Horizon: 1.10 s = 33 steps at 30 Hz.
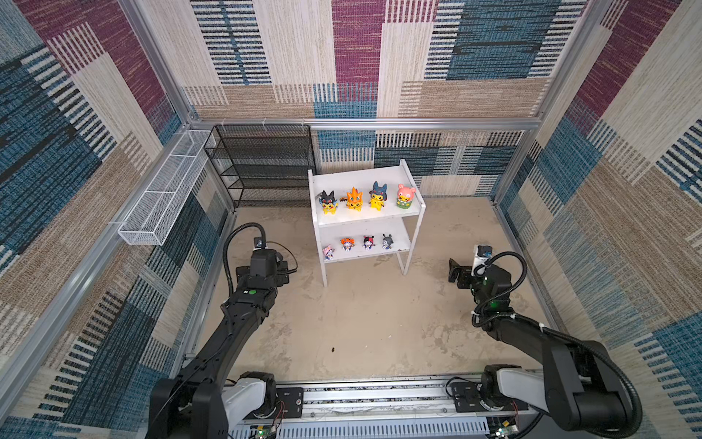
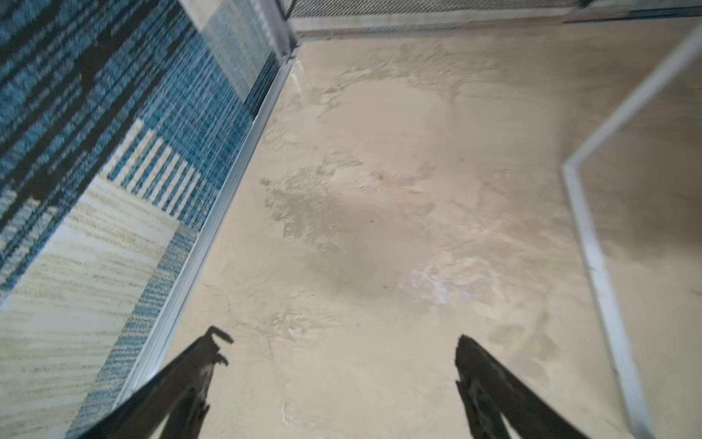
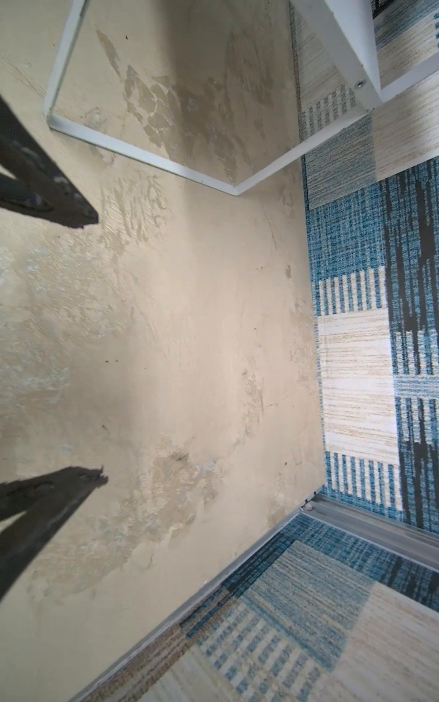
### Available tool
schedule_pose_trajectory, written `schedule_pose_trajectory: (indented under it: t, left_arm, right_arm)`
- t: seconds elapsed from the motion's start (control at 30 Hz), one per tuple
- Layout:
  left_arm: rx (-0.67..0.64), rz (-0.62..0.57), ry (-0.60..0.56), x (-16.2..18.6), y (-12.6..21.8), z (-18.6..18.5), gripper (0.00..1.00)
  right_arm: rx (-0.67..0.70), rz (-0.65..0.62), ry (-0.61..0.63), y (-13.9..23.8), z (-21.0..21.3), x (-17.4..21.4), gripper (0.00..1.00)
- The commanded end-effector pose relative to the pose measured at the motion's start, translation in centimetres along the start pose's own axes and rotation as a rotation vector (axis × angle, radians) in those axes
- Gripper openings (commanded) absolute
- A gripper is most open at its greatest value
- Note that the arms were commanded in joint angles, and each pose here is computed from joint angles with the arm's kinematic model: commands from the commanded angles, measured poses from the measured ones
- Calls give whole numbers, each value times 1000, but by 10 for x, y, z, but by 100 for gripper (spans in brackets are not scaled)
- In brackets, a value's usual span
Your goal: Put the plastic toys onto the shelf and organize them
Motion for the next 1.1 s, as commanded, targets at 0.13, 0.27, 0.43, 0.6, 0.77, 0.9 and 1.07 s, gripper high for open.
schedule_pose_trajectory:
  t: [0.13, 0.27, 0.43, 0.6, 0.77, 0.9, 1.07]
  left_arm:
    - [-33, -171, 66, -18, -36, 0, 98]
    - [45, -218, 55, -7, -47, -19, 97]
    - [145, -329, 51, 0, -50, -41, 97]
    - [138, -333, 39, -1, -59, -46, 99]
    - [131, -323, 47, 1, -60, -44, 99]
    - [132, -318, 47, 2, -59, -44, 99]
    - [132, -319, 47, 1, -59, -44, 99]
  right_arm:
    - [-69, -208, 44, -1, 11, -31, 99]
    - [-94, -212, 51, -13, 13, -22, 99]
    - [-69, -219, 33, -10, 6, -19, 99]
    - [-71, -235, 37, -6, 6, -17, 99]
    - [-70, -237, 36, -6, 6, -18, 99]
    - [-71, -236, 36, -6, 6, -17, 99]
    - [-71, -233, 37, -7, 6, -17, 99]
Point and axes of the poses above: each gripper's point midway between its finger pads, its own y axis back along the fingers, its own z axis along the line the jaws close on, x = y × z, the point moved 1 cm from there along y, back along the fingers, and after that the axes turned 11 degrees about -y, right-handed, at the moved point
